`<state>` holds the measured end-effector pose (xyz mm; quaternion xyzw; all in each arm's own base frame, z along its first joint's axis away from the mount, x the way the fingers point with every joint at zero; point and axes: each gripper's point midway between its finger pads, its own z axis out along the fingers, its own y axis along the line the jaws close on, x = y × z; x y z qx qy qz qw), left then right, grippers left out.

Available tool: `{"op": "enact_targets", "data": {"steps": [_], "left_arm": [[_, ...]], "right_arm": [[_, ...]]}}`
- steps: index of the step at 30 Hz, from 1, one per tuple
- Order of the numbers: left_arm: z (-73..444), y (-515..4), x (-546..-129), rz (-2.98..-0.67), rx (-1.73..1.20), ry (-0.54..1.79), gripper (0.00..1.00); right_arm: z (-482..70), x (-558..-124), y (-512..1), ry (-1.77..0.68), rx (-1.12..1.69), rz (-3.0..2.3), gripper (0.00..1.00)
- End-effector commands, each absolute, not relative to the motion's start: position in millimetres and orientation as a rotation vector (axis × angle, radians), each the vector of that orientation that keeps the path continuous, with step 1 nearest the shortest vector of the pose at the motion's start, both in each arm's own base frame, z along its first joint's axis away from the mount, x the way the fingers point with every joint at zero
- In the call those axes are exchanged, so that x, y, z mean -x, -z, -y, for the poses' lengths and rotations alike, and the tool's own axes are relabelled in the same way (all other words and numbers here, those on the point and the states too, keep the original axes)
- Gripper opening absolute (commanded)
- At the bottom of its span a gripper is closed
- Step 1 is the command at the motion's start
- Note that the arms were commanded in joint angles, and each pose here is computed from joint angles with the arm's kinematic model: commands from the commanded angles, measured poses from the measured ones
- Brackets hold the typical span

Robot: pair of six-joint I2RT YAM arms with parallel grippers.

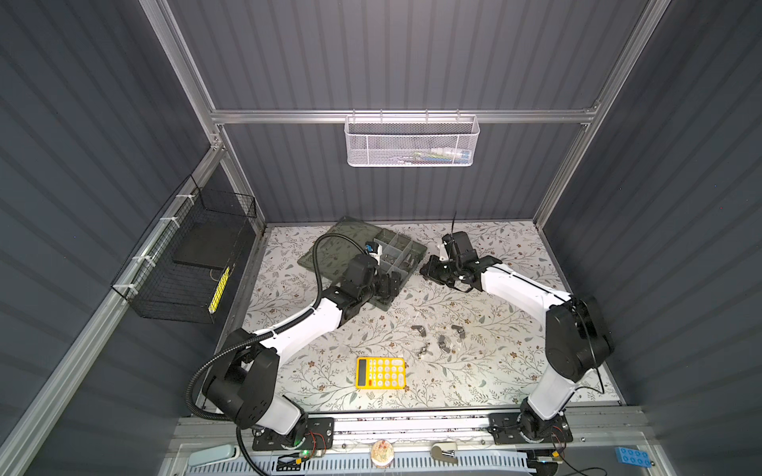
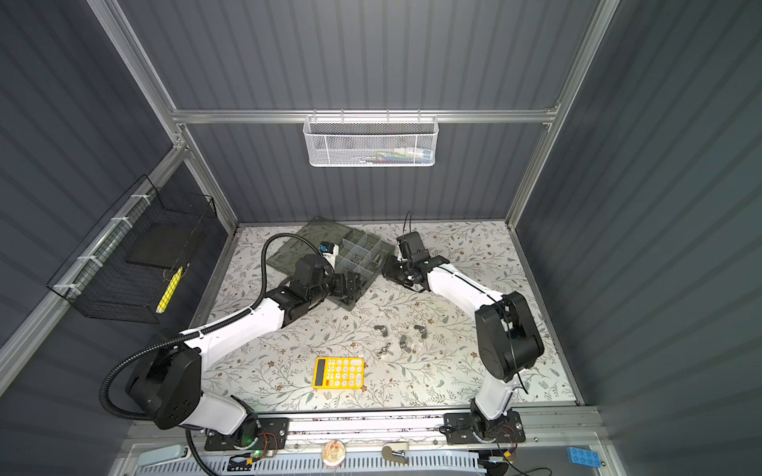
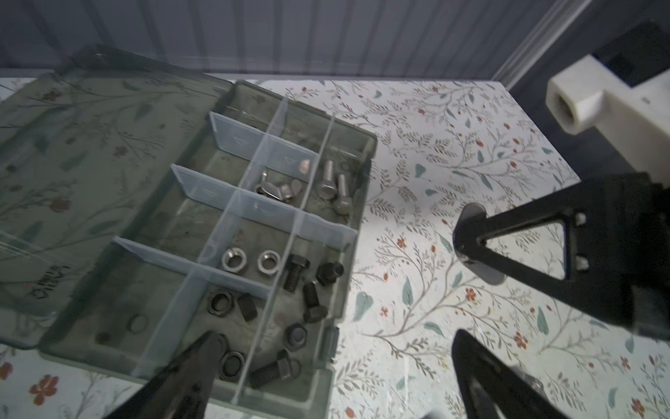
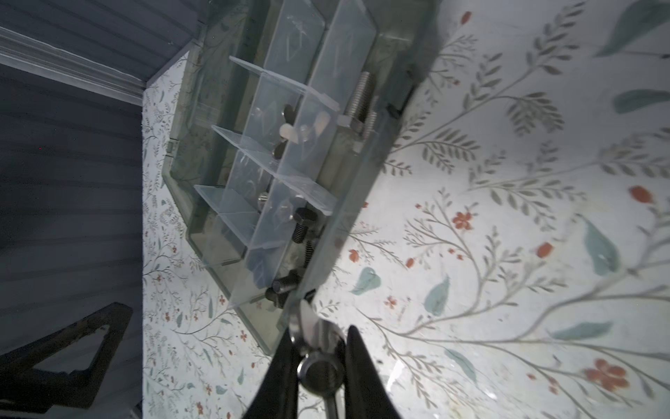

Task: Sort the screws and nuts into containers
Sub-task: 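Lift and carry the wing nut over the organizer with the right gripper, then open the right gripper to drop the wing nut into a compartment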

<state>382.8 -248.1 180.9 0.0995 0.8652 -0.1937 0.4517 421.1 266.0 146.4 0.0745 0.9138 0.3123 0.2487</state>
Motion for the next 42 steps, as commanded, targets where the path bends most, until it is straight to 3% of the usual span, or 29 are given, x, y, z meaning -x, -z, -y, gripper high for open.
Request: {"op": "enact_targets", "data": {"steps": [1, 6, 11, 21, 42], "left_arm": [[241.1, -188.3, -402.3, -2.109, -0.190, 0.464, 1.00], [228.7, -182.5, -425.9, -2.116, -0.115, 0.547, 1.00], [226.1, -169.5, -440.8, -2.131, -0.057, 0.783, 1.00], [233.4, -162.0, -439.4, -2.138, -0.126, 0.917, 1.00], [230.0, -152.7, -439.5, -2.167, -0.117, 0.900, 1.00]], "right_arm": [[-294.0, -439.6, -163.7, -0.999, -0.198, -2.441, 0.07], [-320.2, -469.6, -165.6, -1.105, -0.220, -2.423, 0.08], [-343.0, -496.8, -160.1, -1.231, -0.295, -2.385, 0.08], [-369.9, -541.0, -137.1, -1.327, -0.394, -2.360, 0.09], [-363.1, -540.7, -76.6, -1.263, -0.539, -2.440, 0.19]]}}
